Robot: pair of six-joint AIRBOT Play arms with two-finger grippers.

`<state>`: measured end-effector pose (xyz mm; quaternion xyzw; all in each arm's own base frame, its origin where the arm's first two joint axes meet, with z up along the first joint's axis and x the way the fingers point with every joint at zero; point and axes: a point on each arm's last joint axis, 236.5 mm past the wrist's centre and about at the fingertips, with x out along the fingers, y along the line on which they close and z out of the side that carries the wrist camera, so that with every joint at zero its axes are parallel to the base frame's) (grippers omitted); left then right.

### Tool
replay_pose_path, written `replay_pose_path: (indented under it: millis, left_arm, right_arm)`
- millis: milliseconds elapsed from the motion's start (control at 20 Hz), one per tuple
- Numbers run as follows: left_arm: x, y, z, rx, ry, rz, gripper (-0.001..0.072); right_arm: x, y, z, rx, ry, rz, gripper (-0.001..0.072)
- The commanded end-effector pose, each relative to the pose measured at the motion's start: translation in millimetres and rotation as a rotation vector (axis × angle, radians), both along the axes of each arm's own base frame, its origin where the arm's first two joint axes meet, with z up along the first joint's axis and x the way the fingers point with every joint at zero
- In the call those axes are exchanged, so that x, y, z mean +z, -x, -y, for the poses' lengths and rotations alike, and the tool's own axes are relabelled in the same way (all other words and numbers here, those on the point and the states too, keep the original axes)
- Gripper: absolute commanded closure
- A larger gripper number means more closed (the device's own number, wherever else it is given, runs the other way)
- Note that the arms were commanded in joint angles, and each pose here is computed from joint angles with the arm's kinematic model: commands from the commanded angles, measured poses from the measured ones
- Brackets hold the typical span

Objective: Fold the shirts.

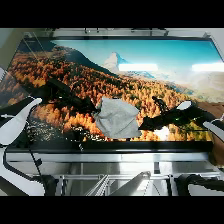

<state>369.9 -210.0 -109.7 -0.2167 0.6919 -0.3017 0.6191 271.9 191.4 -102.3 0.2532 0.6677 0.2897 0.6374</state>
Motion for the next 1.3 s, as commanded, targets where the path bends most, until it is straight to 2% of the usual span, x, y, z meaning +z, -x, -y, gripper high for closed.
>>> replay_pose_path:
  millis: [0, 50, 100, 150, 300, 400, 500, 600, 750, 850, 950, 1250]
  left_arm:
    - [-18.5, -2.8, 16.5, -0.011, -0.043, 0.045, 0.0381]
    - [-22.4, 0.1, 18.1, -0.018, -0.044, 0.034, 0.0387]
    - [-24.9, 2.2, 18.1, -0.021, -0.044, 0.022, 0.0576]
    - [-22.0, 3.8, 18.5, -0.019, -0.032, 0.010, 0.0693]
    - [28.9, -1.7, 5.3, -0.053, 0.012, 0.049, 0.0694]
    - [96.0, -20.9, -16.5, -0.037, 0.042, 0.173, 0.0695]
    - [174.0, -33.9, -45.5, -0.002, 0.051, 0.325, 0.0695]
    - [258.8, -36.3, -78.5, 0.052, 0.031, 0.522, 0.0694]
    - [354.5, -19.9, -108.8, 0.100, -0.019, 0.769, 0.0694]
    - [387.2, 0.8, -113.6, 0.082, -0.042, 0.841, 0.0694]
    - [395.2, 19.6, -112.5, 0.042, -0.068, 0.849, 0.0693]
    - [379.2, 40.3, -92.0, -0.075, -0.066, 0.778, 0.0686]
  right_arm:
    - [7.2, 0.0, -6.5, -0.009, -0.040, -0.009, 0.0696]
    - [9.4, 2.1, -8.2, 0.007, -0.052, -0.006, 0.0696]
    - [12.8, 4.6, -10.9, 0.017, -0.070, -0.010, 0.0696]
    - [19.2, 6.4, -14.6, 0.021, -0.096, -0.015, 0.0696]
    - [85.8, -1.2, -32.4, 0.053, -0.287, 0.085, 0.0696]
    - [157.1, -27.8, -19.8, 0.026, -0.372, 0.258, 0.0697]
    - [243.4, -68.6, 22.5, -0.099, -0.374, 0.543, 0.0696]
    - [338.9, -95.7, 86.3, -0.302, -0.324, 0.857, 0.0697]
    - [434.2, -81.5, 161.3, -0.525, -0.231, 1.152, 0.0697]
    - [445.1, -67.6, 185.2, -0.593, -0.171, 1.185, 0.0697]
    - [437.5, -59.9, 184.8, -0.561, -0.161, 1.160, 0.0697]
    - [414.5, -68.2, 169.5, -0.487, -0.216, 1.069, 0.0696]
